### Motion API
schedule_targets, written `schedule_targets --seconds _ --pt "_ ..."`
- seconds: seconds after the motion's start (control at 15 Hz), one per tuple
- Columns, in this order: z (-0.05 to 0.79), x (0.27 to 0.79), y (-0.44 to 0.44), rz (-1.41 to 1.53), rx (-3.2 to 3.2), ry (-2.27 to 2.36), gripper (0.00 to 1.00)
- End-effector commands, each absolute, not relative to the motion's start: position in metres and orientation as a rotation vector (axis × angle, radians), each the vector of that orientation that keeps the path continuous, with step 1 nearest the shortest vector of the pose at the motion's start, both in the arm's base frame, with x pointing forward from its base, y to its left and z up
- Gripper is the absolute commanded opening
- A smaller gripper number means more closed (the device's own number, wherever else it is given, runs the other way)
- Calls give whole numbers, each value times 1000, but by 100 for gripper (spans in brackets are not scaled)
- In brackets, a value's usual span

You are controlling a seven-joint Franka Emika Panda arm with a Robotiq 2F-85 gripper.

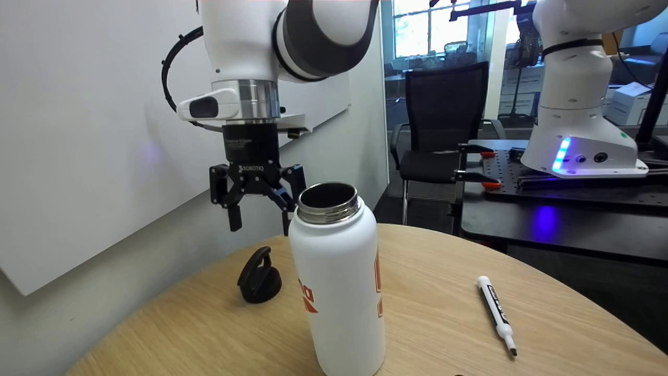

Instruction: Pick up the black lid and put it on top of the white bottle

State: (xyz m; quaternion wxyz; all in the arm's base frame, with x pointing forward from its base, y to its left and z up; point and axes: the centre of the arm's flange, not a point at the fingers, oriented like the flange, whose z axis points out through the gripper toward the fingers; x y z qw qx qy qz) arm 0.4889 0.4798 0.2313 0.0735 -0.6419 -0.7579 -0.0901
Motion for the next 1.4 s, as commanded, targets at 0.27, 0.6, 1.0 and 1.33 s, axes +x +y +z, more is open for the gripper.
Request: schedule_targets --seconds 0.27,0.6,1.0,1.33 --pt "184 521 480 -307 -1951 -2267 100" --pt "167 536 486 -280 -1922 -2275 100" --pt "160 543 490 -289 -1915 -2277 43" --pt "165 537 497 -275 -1922 -2278 5"
